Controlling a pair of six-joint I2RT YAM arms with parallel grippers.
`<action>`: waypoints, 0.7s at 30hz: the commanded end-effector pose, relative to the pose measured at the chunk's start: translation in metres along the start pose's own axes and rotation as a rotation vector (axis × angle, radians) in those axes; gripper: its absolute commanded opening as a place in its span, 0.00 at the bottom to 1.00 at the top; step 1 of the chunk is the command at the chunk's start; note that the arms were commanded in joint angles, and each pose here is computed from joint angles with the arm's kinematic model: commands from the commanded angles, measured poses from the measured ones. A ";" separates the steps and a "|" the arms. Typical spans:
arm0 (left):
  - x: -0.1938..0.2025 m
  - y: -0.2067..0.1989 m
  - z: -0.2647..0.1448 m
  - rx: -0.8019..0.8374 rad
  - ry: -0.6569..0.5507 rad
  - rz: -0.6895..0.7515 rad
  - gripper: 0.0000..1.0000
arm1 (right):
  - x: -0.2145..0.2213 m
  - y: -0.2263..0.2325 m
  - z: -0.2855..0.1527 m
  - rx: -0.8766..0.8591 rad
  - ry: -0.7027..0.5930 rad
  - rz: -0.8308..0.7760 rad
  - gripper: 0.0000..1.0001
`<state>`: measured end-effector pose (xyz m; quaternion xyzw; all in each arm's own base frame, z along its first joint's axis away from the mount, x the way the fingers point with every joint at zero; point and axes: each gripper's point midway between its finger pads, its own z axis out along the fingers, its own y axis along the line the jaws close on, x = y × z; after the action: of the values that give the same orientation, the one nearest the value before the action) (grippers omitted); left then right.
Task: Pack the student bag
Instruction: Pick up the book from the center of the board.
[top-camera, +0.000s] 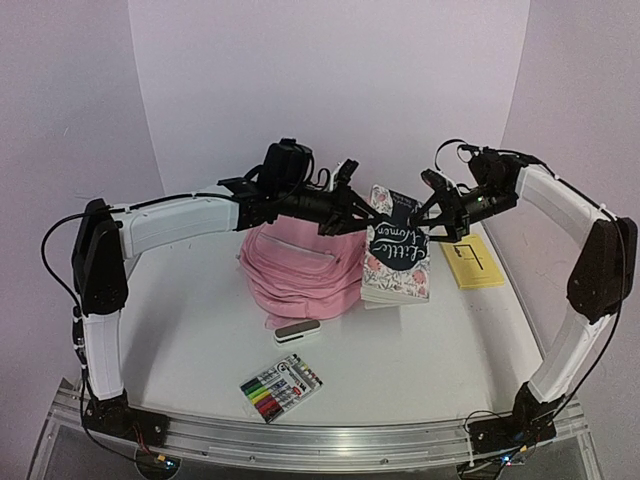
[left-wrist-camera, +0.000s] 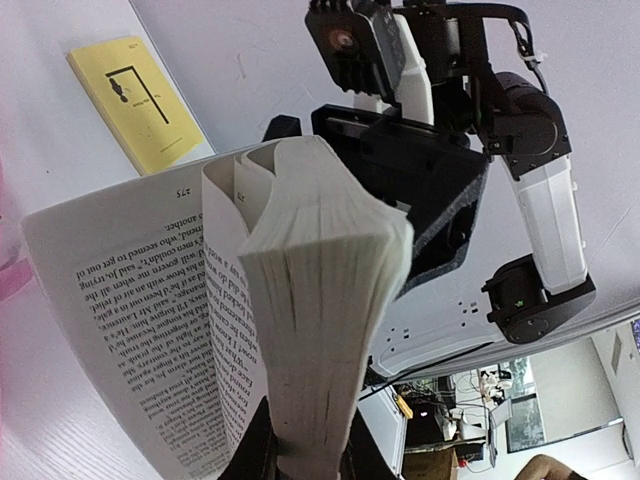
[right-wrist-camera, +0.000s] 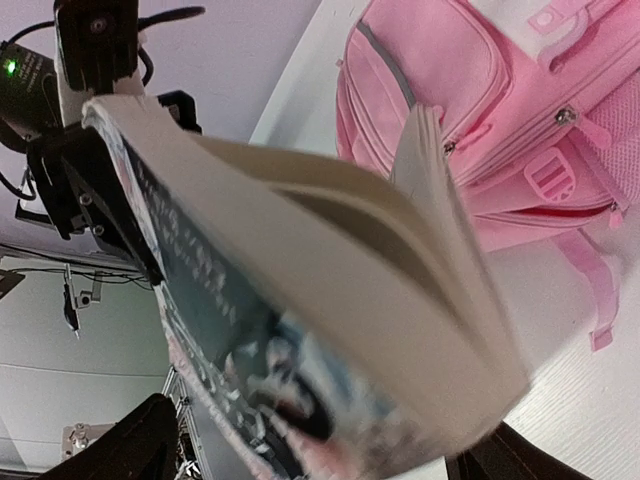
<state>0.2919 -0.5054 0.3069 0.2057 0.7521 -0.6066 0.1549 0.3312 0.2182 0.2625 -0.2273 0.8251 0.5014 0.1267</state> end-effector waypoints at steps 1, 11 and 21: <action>-0.026 -0.096 -0.037 0.182 -0.114 0.190 0.00 | -0.019 0.014 -0.008 0.014 -0.076 -0.061 0.91; -0.035 -0.090 -0.037 0.169 -0.134 0.173 0.00 | -0.028 0.067 -0.005 -0.154 -0.083 -0.109 0.56; -0.019 -0.055 -0.054 0.004 -0.091 0.088 0.76 | -0.054 0.096 -0.016 -0.210 -0.114 -0.123 0.00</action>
<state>0.3049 -0.4898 0.3290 0.1962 0.7434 -0.6116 0.1864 0.3347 0.2459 0.3259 -0.2320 0.7822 0.5568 0.1560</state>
